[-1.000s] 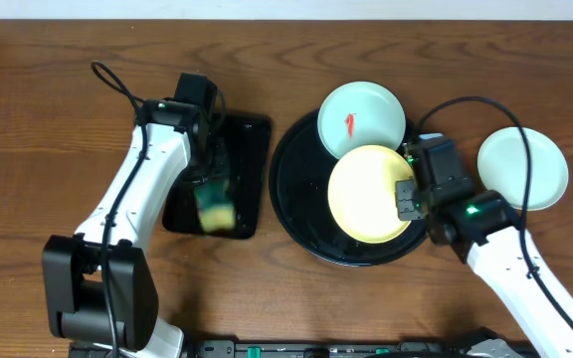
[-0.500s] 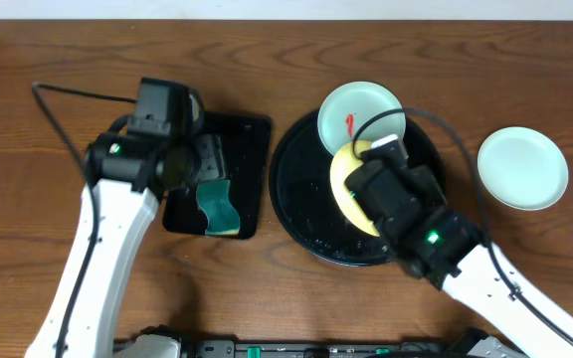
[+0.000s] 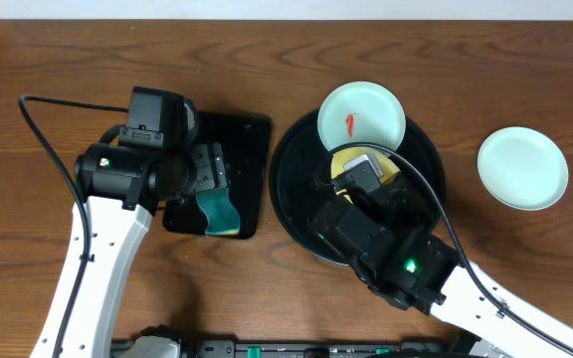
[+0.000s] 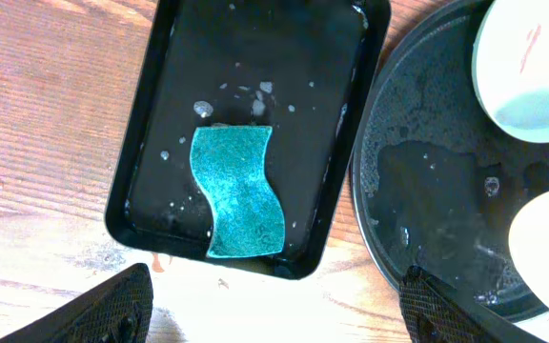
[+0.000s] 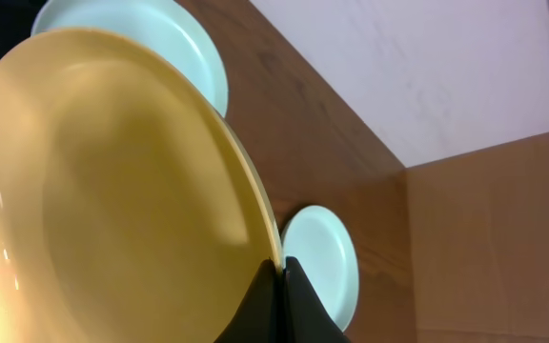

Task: Clean dirty plates on tray and stack at the side
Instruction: 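Lift the yellow plate with the right gripper and stack it on the pale green plate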

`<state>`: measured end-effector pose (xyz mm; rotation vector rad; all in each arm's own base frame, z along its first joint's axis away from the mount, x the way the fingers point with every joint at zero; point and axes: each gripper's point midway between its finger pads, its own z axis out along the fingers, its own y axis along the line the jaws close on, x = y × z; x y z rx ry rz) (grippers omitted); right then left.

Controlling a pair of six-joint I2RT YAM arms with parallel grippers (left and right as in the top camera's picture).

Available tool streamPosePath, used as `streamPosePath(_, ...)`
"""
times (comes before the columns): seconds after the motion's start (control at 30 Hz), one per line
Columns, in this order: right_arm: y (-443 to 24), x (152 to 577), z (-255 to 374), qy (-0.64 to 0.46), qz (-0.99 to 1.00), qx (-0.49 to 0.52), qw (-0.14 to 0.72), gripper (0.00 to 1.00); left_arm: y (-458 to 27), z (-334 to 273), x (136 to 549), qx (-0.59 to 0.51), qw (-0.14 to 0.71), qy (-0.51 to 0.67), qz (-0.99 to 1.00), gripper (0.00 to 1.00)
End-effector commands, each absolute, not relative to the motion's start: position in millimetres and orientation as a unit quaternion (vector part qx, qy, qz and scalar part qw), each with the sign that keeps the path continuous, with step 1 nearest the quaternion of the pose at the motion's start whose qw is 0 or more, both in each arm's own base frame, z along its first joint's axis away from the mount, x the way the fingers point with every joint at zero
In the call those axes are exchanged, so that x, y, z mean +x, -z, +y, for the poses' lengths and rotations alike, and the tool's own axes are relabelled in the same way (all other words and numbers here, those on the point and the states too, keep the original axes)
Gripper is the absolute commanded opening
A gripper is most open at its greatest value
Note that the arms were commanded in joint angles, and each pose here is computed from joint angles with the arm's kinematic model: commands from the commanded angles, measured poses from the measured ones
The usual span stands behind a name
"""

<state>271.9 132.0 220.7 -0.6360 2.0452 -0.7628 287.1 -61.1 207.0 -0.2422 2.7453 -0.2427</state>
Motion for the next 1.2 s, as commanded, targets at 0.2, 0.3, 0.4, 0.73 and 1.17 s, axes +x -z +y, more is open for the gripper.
streamPosePath(0.2, -239.8, 273.9, 128.9, 0.322, 0.802, -0.243, 0.44, 0.01, -209.3, -60.9, 287.3, -0.09, 0.188, 0.088, 0.974, 0.83)
streamPosePath(0.3, -244.0, 274.7, 125.7, 0.334, 0.796, -0.237, 0.445, 0.01, -209.3, -60.9, 287.3, -0.09, 0.188, 0.088, 0.974, 0.83)
streamPosePath(0.4, -245.6, 274.9, 124.3, 0.339, 0.794, -0.234, 0.446, 0.01, -209.3, -60.9, 287.3, -0.09, 0.188, 0.088, 0.974, 0.83)
streamPosePath(0.73, -245.7, 274.9, 124.4, 0.339, 0.794, -0.234, 0.447, 0.01, -209.2, -60.9, 287.2, -0.09, 0.188, 0.088, 0.974, 0.84)
streamPosePath(1.17, -245.7, 274.9, 124.4, 0.339, 0.794, -0.234, 0.447, 0.01, -209.3, -60.9, 287.3, -0.09, 0.188, 0.088, 0.974, 0.84)
